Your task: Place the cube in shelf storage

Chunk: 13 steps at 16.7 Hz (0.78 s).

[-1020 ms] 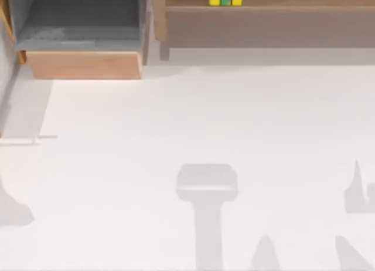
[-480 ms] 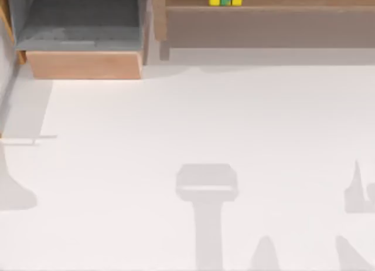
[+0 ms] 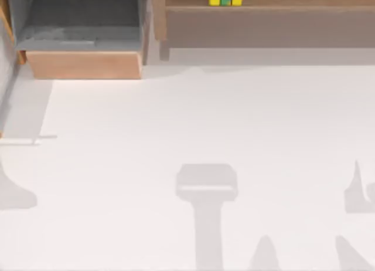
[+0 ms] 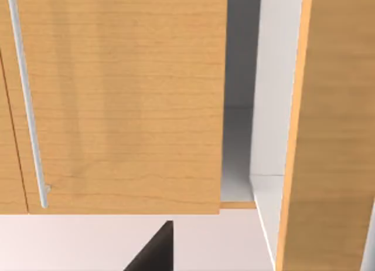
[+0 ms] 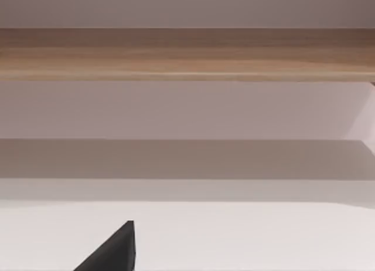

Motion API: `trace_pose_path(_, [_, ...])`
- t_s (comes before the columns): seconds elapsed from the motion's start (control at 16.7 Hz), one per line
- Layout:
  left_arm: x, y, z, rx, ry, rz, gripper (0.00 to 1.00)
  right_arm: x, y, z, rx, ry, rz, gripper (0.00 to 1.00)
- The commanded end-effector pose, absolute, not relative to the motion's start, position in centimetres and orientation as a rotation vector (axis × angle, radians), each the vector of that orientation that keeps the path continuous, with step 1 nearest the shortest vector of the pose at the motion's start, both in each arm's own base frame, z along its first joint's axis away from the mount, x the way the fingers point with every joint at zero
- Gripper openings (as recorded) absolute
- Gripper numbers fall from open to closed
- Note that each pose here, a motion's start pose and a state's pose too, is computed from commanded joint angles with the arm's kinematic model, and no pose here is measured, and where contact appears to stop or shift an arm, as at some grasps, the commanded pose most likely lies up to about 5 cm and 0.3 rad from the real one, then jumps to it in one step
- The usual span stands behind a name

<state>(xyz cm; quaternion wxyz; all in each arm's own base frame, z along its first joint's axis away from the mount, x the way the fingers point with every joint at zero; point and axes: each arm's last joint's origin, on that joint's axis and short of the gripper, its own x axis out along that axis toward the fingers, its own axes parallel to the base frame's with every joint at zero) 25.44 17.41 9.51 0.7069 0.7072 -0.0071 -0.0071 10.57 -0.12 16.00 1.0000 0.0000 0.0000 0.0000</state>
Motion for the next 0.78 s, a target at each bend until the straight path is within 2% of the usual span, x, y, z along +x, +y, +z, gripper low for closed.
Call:
trace_pose_path(0.48, [25.44, 17.41, 9.51, 1.571, -0.016, -0.016, 0.02, 10.57, -0.12, 16.00, 0.000, 0.000, 0.000, 1.00])
trace_pose_path(0.78, [25.44, 17.41, 9.51, 1.571, -0.016, -0.016, 0.00, 10.57, -0.12, 16.00, 0.000, 0.000, 0.000, 1.00])
